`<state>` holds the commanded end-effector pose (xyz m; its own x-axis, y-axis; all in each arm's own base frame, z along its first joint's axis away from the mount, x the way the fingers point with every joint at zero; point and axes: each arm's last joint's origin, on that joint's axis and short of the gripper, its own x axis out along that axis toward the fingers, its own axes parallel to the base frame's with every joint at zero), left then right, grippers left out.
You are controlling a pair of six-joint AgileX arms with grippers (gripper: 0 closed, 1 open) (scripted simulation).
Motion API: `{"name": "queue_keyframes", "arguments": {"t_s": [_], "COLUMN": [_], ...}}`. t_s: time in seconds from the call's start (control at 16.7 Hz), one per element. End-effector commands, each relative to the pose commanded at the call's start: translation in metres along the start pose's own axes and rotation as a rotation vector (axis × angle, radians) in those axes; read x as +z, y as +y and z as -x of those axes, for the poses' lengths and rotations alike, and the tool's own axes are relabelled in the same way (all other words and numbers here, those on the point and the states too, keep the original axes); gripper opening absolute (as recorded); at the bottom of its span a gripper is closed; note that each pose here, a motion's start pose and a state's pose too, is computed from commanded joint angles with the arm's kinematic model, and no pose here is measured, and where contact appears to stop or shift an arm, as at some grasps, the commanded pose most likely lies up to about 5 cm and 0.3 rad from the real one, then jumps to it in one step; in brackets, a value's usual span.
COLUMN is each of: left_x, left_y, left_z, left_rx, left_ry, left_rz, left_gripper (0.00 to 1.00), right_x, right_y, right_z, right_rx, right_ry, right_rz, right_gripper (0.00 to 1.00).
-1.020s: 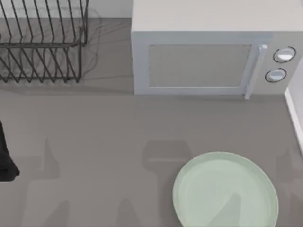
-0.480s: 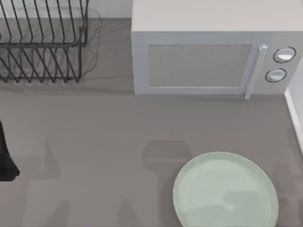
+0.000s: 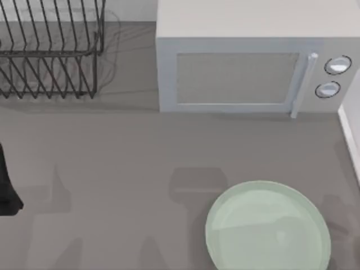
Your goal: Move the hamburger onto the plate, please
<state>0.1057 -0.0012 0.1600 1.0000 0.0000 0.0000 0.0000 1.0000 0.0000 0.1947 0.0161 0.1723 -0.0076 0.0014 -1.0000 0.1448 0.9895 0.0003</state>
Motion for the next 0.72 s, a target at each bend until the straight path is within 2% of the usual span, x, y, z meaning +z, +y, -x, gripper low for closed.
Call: {"name": "queue_keyframes", "arguments": {"t_s": [0.3,0.72], "left_x": [0.000,0.000], "left_y": [0.000,0.000], "left_z": [0.000,0.000], "left_rx": [0.000,0.000], "left_ry": [0.000,0.000], "left_rz": [0.000,0.000], "left_gripper": [1.00,1.00], "right_x": [0.000,0.002], "right_y": [-0.001,0.000], "right_z": [-0.009,-0.070], "right_rx": [-0.001,0.002], "right_ry": [0.003,-0.007], "right_rz": [-0.001,0.000], "right_gripper": [1.00,1.00]}}
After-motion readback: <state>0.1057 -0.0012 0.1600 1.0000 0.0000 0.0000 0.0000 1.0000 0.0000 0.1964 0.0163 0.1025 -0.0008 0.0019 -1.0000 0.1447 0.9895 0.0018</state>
